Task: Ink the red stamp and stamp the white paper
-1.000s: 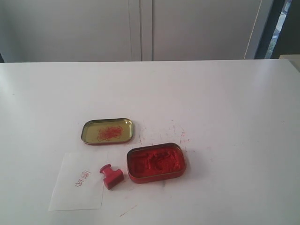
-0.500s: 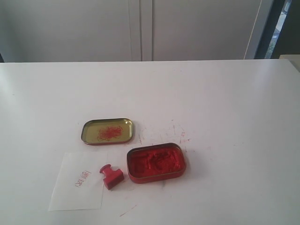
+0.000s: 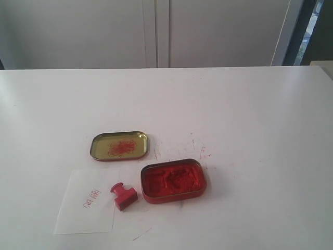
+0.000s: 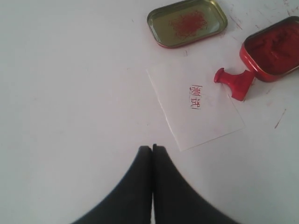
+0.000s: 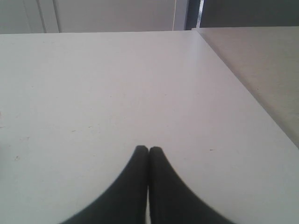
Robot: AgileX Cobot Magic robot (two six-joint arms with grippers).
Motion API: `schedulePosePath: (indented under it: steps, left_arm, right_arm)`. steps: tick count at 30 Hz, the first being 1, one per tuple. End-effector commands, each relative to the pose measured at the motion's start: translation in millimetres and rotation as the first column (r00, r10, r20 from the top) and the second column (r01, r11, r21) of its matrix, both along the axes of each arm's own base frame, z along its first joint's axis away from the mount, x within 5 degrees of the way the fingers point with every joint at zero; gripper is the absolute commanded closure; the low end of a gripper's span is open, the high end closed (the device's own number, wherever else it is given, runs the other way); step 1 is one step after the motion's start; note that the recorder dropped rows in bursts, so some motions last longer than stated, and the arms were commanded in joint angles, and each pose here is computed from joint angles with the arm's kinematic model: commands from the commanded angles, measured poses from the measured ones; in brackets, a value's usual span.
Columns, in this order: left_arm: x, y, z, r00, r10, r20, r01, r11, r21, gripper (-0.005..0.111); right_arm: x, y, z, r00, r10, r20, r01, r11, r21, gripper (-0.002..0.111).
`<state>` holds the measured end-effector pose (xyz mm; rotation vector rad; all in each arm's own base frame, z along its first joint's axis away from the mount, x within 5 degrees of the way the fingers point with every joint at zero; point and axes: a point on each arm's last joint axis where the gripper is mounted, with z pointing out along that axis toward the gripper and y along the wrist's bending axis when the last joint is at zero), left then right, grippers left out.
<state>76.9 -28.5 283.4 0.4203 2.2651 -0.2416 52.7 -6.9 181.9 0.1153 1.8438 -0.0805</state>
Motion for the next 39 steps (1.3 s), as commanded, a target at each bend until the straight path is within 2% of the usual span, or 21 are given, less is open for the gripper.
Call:
schedulePosePath:
  steps: [1,7,20,26,39]
  left_arm:
    - [-14,0,3,0.997,-0.001,0.072,0.002,1.000,-0.012,0.107]
    - [-27,1,-4,0.992,0.000,0.128,0.001,1.000,-0.013,0.107]
    - [-29,7,-55,0.953,0.092,0.290,-0.082,0.996,-0.047,0.107]
    - [-30,10,-78,0.943,0.135,0.304,-0.127,0.991,-0.046,0.107]
    - [-31,12,-118,0.950,0.142,0.278,-0.143,0.990,-0.019,0.107]
  right_arm:
    - [0,0,0,1.000,0.006,0.012,-0.006,1.000,-0.010,0.108]
    - [0,0,0,1.000,0.006,0.012,-0.006,1.000,-0.010,0.108]
    - [0,0,0,1.000,0.006,0.012,-0.006,1.000,-0.010,0.108]
    - [0,0,0,1.000,0.006,0.012,-0.006,1.000,-0.010,0.108]
    - [0,0,0,1.000,0.006,0.012,-0.006,1.000,-0.010,0.108]
